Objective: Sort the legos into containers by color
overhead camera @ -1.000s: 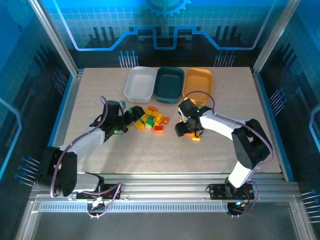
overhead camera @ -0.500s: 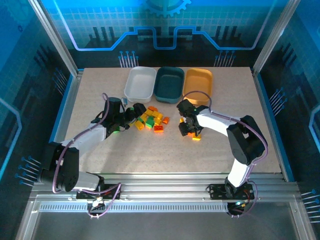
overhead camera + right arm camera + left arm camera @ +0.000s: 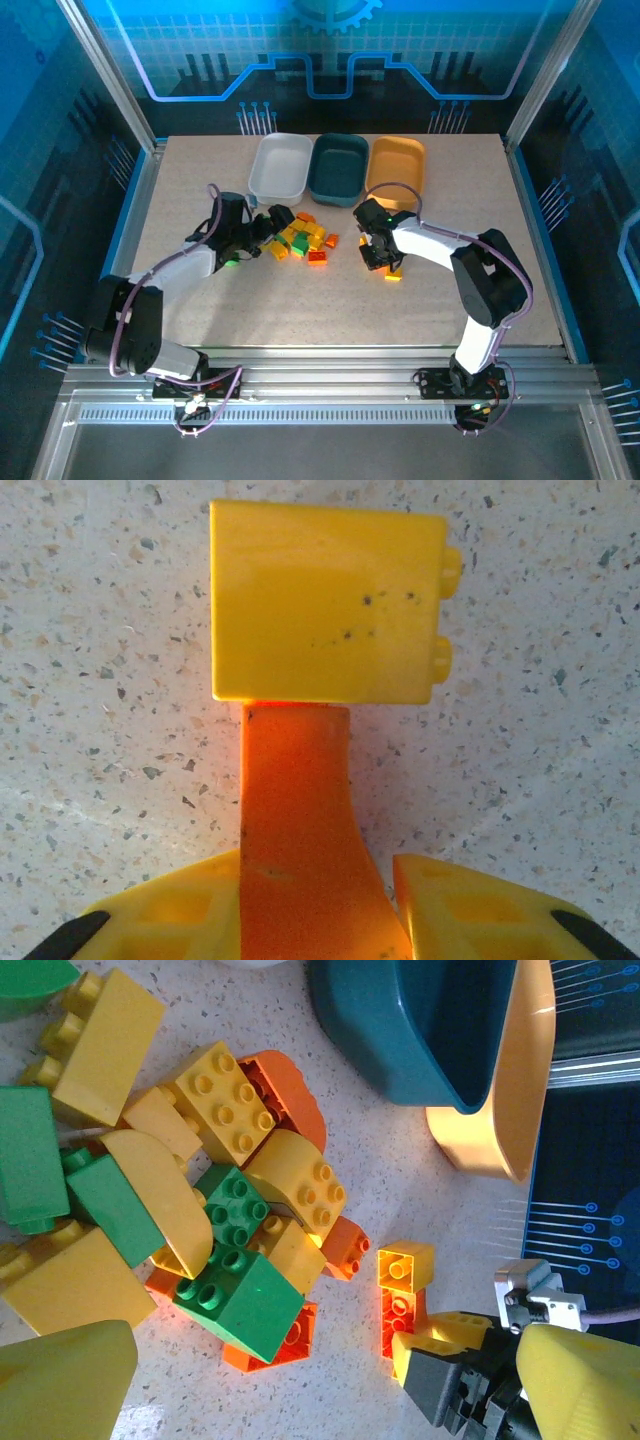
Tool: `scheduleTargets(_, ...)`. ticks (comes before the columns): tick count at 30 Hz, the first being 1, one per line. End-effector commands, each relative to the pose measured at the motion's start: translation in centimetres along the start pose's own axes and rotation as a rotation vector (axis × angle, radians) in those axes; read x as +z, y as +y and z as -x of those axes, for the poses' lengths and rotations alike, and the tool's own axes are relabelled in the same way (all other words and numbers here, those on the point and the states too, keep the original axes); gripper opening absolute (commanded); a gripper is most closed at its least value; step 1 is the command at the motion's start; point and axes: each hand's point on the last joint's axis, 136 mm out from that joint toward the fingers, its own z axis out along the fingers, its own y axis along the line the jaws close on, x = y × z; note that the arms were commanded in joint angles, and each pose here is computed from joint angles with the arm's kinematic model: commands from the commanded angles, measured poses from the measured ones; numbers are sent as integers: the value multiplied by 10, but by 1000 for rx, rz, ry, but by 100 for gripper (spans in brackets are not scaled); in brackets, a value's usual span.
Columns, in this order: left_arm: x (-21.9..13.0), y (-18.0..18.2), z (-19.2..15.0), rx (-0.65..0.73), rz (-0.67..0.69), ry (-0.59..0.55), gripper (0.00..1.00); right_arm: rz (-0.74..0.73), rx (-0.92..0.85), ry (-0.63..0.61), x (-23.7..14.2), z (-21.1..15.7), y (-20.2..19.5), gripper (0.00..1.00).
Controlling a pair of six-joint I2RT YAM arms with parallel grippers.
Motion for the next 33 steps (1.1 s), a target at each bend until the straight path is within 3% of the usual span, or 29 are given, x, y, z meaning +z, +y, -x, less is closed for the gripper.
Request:
scheduleTargets(1, 1, -20, 4, 39, -46, 14, 99, 36, 17, -23, -9, 5, 3, 29)
scheduleTargets(7, 2, -22, 5, 55, -43, 20, 99, 32, 40, -74, -27, 11, -1, 24)
scheduleTargets(21, 6, -27, 1, 77, -45, 37, 99, 55, 96, -189, -70, 45, -18, 22)
scheduleTargets(33, 12, -30, -15, 89, -47, 80, 99, 38, 248, -287, -88, 103, -79, 21)
